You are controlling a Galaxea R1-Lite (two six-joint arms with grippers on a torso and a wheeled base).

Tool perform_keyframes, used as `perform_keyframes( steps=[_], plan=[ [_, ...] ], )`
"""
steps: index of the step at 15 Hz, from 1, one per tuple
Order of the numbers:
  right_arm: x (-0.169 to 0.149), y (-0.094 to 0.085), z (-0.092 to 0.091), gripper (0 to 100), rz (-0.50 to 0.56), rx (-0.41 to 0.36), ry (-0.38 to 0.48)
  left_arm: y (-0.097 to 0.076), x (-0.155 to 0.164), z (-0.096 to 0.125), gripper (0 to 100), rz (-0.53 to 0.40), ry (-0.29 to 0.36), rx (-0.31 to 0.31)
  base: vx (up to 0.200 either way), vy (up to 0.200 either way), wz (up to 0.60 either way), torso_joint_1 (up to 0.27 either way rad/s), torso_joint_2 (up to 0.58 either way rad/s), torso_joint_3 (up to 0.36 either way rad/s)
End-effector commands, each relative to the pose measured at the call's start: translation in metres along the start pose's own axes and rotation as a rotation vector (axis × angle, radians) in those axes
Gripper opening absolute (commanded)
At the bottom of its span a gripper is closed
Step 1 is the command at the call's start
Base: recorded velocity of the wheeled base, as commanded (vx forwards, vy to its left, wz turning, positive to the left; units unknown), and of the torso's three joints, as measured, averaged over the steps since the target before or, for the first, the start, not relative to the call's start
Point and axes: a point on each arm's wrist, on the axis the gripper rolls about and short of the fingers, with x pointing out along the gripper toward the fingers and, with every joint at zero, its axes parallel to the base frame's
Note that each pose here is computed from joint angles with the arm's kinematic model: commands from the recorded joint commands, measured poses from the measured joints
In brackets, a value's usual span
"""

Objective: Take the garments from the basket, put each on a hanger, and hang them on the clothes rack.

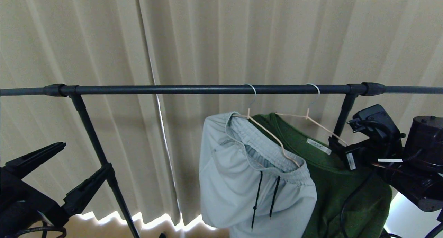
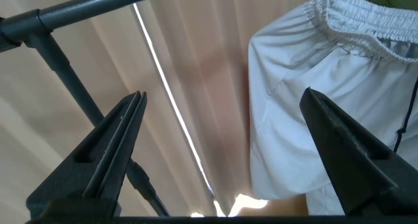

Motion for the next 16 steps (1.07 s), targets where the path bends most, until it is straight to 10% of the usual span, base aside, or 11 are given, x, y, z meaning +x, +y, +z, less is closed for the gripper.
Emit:
perform_keyframes(
  steps=[1,16],
  plan=[
    [-0.007,0.002,0.001,100,0.023,0.004,-0.031,0.0,-0.001,0.001,100,0.002,-0.005,0.0,0.0,0.0,0.0,0.0,0.0,0.0],
    [-0.054,-0.007,0.004,100,0.393,0.056,-0.262,-0.001,-0.003,-0.003,100,-0.005,0.004,0.013,0.0,0.0,0.0,0.0,0.0,0.0]
  ],
)
